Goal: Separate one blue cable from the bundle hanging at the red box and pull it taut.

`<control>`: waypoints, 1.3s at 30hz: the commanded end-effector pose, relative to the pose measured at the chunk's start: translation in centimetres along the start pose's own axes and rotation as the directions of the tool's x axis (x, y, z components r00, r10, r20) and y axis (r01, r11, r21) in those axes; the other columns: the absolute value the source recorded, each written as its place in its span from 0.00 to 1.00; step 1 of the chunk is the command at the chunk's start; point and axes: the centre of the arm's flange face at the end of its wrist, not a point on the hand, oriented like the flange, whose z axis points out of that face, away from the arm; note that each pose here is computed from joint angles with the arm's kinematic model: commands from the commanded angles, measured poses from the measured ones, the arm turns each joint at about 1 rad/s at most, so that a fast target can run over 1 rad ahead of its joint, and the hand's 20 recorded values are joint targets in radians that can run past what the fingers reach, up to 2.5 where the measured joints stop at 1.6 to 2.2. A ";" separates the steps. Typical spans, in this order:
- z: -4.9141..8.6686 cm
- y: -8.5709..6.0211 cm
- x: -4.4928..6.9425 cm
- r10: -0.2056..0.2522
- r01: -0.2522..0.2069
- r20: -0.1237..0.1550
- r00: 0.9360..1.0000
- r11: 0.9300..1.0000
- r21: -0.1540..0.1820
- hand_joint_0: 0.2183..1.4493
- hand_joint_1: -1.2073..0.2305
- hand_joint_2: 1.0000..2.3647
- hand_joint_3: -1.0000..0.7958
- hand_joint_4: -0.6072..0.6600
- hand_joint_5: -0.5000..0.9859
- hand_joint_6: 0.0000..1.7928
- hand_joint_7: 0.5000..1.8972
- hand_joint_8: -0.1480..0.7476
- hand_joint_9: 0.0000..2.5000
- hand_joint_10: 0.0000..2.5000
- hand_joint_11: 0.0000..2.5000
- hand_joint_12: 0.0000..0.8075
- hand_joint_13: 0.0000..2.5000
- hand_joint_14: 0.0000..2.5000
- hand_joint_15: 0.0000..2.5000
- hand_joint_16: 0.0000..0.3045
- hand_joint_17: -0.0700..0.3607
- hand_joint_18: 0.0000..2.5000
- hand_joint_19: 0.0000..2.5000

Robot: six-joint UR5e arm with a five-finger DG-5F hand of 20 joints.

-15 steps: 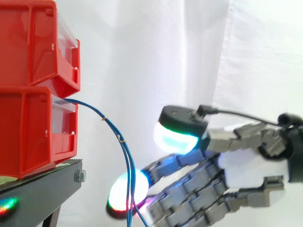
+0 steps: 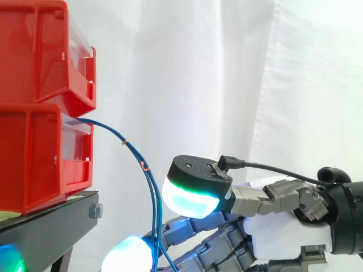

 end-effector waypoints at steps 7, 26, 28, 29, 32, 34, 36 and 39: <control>0.0 0.0 0.2 0.054 -0.054 -0.013 0.998 0.999 -0.006 0.31 0.44 0.00 0.28 0.70 0.20 0.28 0.16 0.54 0.28 0.00 0.08 0.40 0.27 0.00 0.08 0.12 0.35 0.24 0.05; 0.1 0.3 0.8 0.105 -0.106 -0.058 0.993 0.994 -0.017 0.31 0.44 0.00 0.28 0.71 0.20 0.28 0.17 0.55 0.32 0.00 0.13 0.40 0.32 0.00 0.12 0.10 0.33 0.27 0.08; 0.1 0.3 0.6 0.105 -0.106 -0.054 0.993 0.994 -0.017 0.31 0.44 0.00 0.28 0.71 0.20 0.28 0.17 0.54 0.32 0.00 0.13 0.41 0.33 0.00 0.12 0.10 0.33 0.27 0.08; 0.1 0.4 0.6 0.105 -0.106 -0.054 0.993 0.994 -0.017 0.31 0.44 0.00 0.28 0.71 0.20 0.28 0.18 0.54 0.32 0.00 0.13 0.41 0.33 0.00 0.12 0.10 0.33 0.27 0.07; 0.0 0.4 0.6 0.104 -0.105 -0.091 0.990 0.994 -0.009 0.31 0.44 0.00 0.28 0.71 0.20 0.28 0.18 0.55 0.32 0.00 0.13 0.40 0.33 0.00 0.13 0.10 0.33 0.27 0.08; -0.1 0.4 0.8 0.102 -0.104 -0.117 0.988 0.995 -0.008 0.31 0.44 0.00 0.28 0.71 0.21 0.28 0.18 0.55 0.32 0.00 0.13 0.41 0.33 0.00 0.13 0.10 0.33 0.28 0.08; -0.1 0.7 0.6 0.103 -0.105 -0.120 0.987 0.994 -0.011 0.31 0.44 0.00 0.28 0.71 0.21 0.28 0.18 0.54 0.32 0.00 0.13 0.41 0.33 0.00 0.13 0.10 0.33 0.28 0.08; -0.3 1.2 0.3 0.103 -0.105 -0.119 0.988 0.994 -0.011 0.31 0.44 0.00 0.28 0.71 0.21 0.28 0.18 0.54 0.32 0.00 0.14 0.41 0.33 0.00 0.13 0.10 0.33 0.28 0.08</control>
